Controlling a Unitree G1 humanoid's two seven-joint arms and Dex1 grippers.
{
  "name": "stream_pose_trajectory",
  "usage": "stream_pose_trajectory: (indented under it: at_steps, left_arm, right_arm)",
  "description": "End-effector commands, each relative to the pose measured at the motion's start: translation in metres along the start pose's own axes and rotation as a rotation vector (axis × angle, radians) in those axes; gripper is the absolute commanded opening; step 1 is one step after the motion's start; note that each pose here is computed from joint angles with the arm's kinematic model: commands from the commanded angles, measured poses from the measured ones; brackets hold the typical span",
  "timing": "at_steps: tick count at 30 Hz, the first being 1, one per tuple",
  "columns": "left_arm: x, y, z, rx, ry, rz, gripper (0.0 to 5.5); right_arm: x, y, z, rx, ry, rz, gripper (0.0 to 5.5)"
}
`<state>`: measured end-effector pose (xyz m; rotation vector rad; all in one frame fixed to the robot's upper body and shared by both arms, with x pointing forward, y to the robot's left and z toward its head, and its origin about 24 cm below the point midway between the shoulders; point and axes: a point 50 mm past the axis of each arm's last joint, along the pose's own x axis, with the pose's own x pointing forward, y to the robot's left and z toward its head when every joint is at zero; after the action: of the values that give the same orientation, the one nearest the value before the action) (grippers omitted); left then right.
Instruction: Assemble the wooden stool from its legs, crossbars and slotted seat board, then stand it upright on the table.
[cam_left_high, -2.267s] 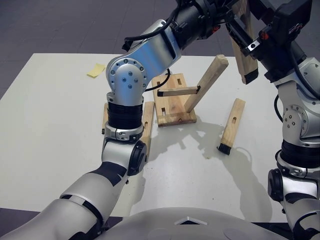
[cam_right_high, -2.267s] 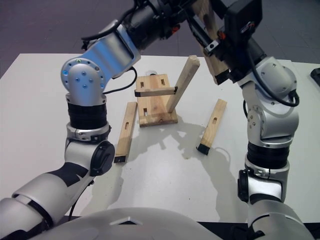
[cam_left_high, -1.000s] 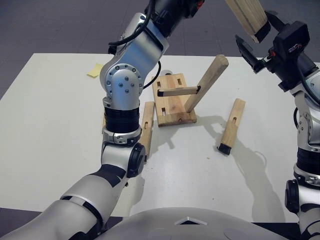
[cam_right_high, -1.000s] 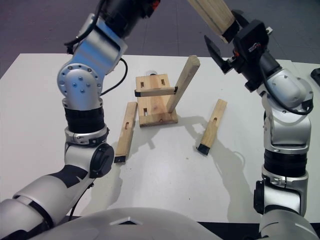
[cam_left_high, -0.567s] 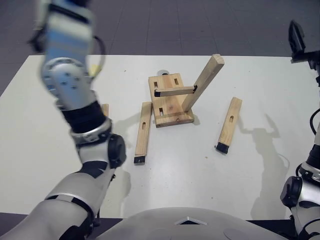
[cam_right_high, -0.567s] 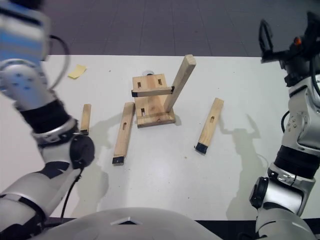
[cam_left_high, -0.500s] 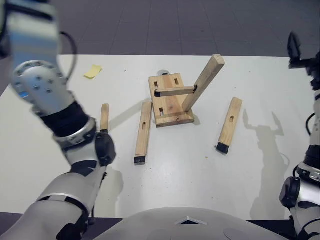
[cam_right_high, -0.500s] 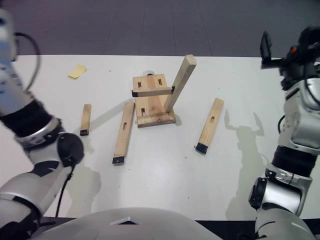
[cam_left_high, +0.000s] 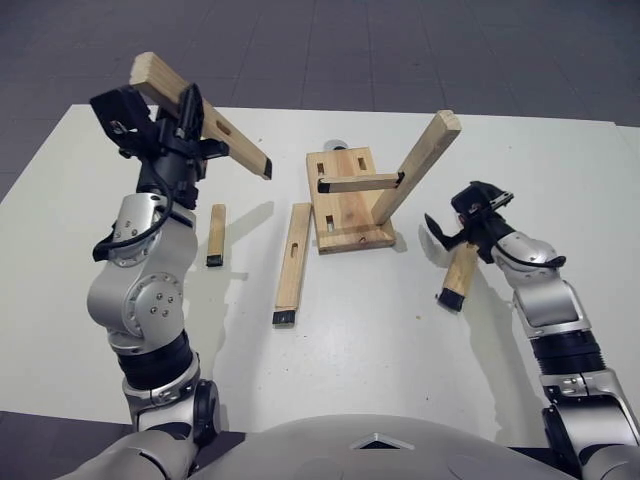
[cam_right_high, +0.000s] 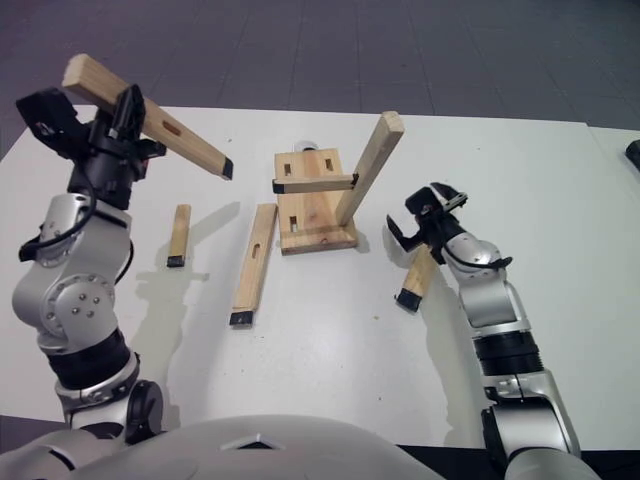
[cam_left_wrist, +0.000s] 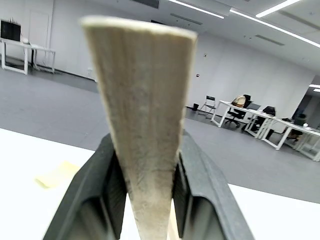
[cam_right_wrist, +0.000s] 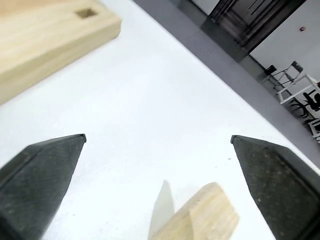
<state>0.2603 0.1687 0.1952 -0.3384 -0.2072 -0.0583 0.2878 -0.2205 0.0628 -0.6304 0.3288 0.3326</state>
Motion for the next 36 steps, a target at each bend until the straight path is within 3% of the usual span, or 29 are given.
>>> stream_pose_trajectory:
  at_steps: [1, 16, 28, 36]
  left_arm:
    - [-0.01, -0.01, -0.011, -0.047, 0.081, -0.021, 1.0]
    - [-0.021, -0.022, -0.028, -0.205, 0.216, 0.014, 1.0]
    - [-0.018, -0.018, -0.052, -0.205, 0.273, 0.109, 1.0]
    - [-0.011, -0.014, -0.051, -0.164, 0.239, 0.114, 1.0]
  right_arm:
    - [0.0, 0.013, -0.005, -0.056, 0.016, 0.07, 5.4]
    - [-0.01, 0.049, 0.019, -0.015, -0.067, 0.204, 5.4]
    - [-0.005, 0.052, 0.026, 0.003, -0.081, 0.206, 5.4]
    - [-0.003, 0.051, 0.025, 0.001, -0.079, 0.202, 5.4]
